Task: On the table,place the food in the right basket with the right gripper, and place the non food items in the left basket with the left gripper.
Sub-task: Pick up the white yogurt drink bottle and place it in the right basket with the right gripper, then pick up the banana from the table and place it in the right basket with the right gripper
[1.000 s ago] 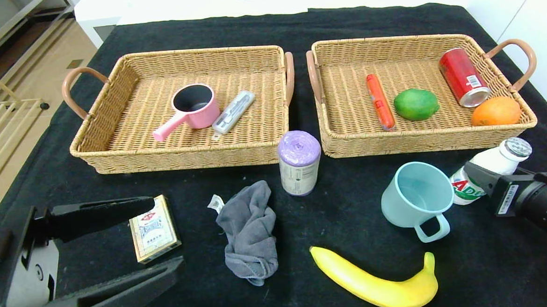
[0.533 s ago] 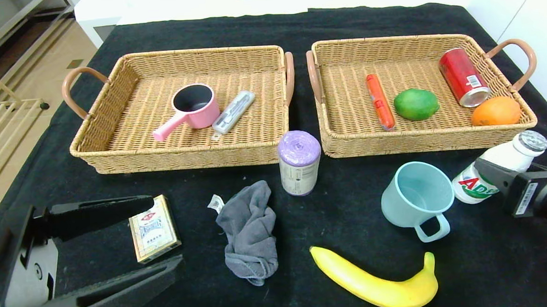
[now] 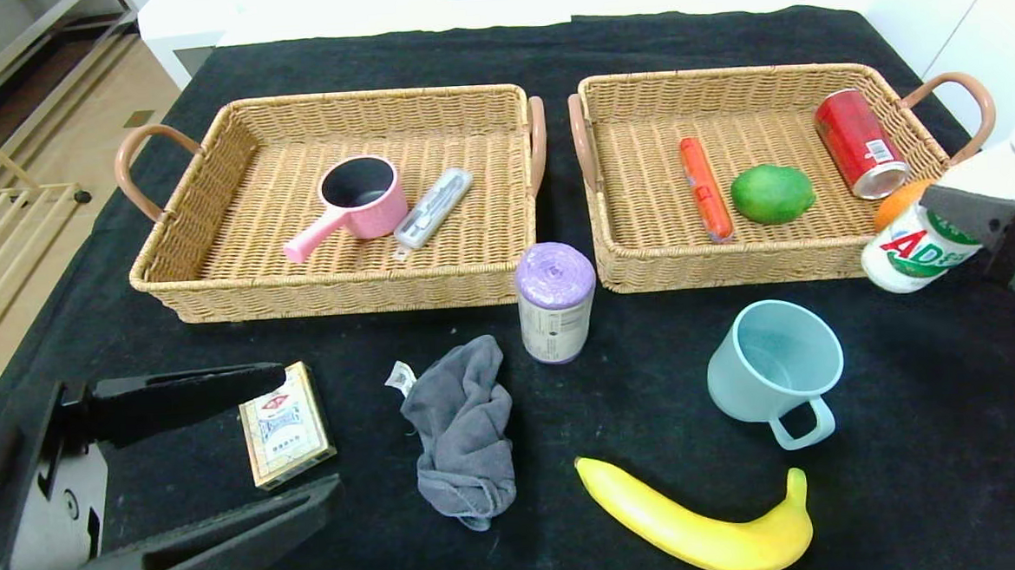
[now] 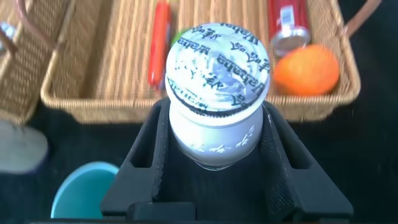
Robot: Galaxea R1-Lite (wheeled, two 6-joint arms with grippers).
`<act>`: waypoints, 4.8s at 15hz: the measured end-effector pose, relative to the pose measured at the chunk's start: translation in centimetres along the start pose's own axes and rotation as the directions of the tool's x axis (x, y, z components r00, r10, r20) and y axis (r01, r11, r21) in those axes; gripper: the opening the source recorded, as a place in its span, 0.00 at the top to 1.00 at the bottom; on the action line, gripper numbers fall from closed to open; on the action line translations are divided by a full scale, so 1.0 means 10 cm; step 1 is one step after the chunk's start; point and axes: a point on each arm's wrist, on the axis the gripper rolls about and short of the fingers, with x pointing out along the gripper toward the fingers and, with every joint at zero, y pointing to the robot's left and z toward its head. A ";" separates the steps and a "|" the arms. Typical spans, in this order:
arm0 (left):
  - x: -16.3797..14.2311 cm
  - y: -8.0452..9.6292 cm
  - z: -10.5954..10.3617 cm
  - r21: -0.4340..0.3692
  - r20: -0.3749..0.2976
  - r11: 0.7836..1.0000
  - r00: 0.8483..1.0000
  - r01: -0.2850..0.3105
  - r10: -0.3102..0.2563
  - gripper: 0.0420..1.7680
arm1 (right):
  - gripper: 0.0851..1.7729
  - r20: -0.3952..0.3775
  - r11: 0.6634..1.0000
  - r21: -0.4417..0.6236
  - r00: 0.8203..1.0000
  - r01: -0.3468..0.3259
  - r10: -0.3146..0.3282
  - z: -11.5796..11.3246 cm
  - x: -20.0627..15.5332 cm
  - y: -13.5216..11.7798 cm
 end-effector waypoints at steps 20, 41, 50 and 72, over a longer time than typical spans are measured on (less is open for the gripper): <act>0.01 0.00 -0.02 0.001 -0.007 1.000 1.000 0.001 -0.001 0.03 | 0.53 0.055 0.992 0.006 0.991 0.125 -0.125 0.07 1.30 -0.23; 0.01 0.00 -0.03 0.004 -0.011 1.000 1.000 0.002 -0.002 0.03 | 0.11 0.024 0.999 -0.017 0.999 0.048 -0.047 0.00 0.74 -0.10; 0.01 0.00 -0.03 0.003 -0.012 1.000 1.000 0.003 -0.003 0.03 | 0.06 -0.238 0.981 -0.073 0.958 -0.180 0.158 -0.08 -0.38 0.09; 0.08 0.05 -0.07 -0.010 -0.042 0.999 0.998 -0.036 0.035 0.03 | 0.04 -0.526 0.669 -0.258 0.683 -0.696 0.507 -0.26 -0.97 0.57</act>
